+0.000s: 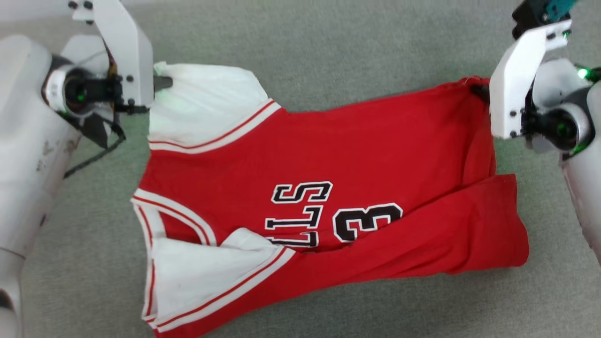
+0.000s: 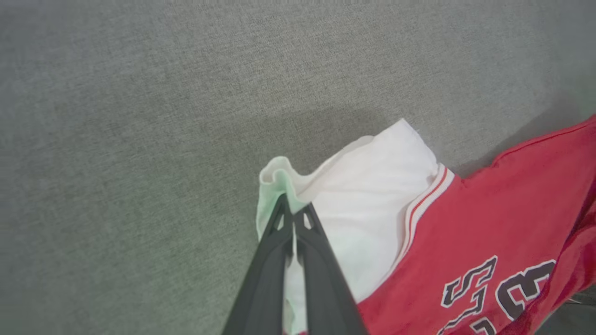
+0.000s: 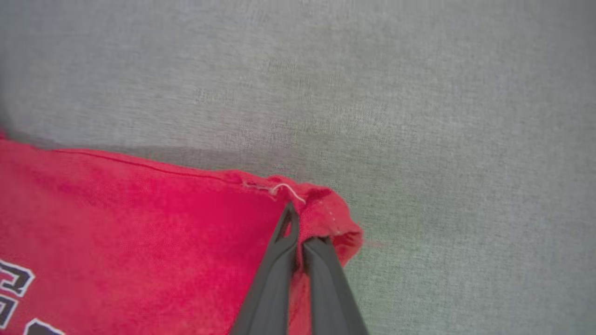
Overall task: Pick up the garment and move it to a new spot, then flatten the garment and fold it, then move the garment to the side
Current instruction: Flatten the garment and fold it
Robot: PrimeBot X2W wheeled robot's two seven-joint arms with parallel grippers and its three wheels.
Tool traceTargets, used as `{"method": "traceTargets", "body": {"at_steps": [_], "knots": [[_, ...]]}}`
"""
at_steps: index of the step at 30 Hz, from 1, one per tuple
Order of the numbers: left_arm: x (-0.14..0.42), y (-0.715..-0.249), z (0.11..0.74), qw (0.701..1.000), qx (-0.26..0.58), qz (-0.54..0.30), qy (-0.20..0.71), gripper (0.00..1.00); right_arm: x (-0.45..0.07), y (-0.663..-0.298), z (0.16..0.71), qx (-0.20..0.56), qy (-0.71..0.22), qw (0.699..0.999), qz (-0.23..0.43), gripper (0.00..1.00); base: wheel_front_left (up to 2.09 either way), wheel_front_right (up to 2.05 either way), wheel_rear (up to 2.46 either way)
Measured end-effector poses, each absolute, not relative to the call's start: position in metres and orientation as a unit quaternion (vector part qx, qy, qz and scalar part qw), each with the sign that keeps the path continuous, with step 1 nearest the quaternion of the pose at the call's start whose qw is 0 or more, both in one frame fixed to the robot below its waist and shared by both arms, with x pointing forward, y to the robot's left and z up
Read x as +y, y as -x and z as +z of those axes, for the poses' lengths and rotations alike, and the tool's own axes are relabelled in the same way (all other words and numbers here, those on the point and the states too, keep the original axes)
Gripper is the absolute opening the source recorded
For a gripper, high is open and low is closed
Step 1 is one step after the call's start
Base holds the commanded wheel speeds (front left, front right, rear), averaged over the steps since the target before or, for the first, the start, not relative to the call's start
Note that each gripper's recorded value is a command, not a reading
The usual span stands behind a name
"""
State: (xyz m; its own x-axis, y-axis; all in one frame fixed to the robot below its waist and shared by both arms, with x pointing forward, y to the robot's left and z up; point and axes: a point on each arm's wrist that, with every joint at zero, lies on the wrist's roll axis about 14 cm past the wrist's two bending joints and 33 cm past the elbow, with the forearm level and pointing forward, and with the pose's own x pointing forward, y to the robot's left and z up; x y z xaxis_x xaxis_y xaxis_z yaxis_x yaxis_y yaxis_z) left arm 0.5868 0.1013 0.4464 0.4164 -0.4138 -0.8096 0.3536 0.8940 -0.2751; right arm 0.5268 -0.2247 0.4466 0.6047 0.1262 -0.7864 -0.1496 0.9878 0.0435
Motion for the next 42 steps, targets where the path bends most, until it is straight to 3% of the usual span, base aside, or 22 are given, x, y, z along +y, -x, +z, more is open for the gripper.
{"method": "traceTargets", "body": {"at_steps": [10, 18, 28, 42], "knots": [[0.117, -0.540, 0.495, 0.862, 0.437, -0.246, 0.071, 0.00, -0.225, -0.490, 0.468, 0.382, 0.013, 0.919, 0.100, 0.00, 0.00, 0.00, 0.00], [0.128, -0.467, 0.515, 0.862, 0.427, -0.257, 0.094, 0.00, -0.223, -0.446, 0.469, 0.389, -0.007, 0.914, 0.114, 0.00, 0.00, 0.00, 0.00], [0.139, -0.370, 0.487, 0.835, 0.482, -0.236, 0.121, 0.00, -0.206, -0.415, 0.467, 0.422, -0.007, 0.895, 0.141, 0.00, 0.00, 0.00, 0.00], [0.127, -0.365, 0.430, 0.782, 0.566, -0.217, 0.148, 0.00, -0.190, -0.403, 0.430, 0.496, -0.021, 0.855, 0.147, 0.00, 0.00, 0.00, 0.00]]}}
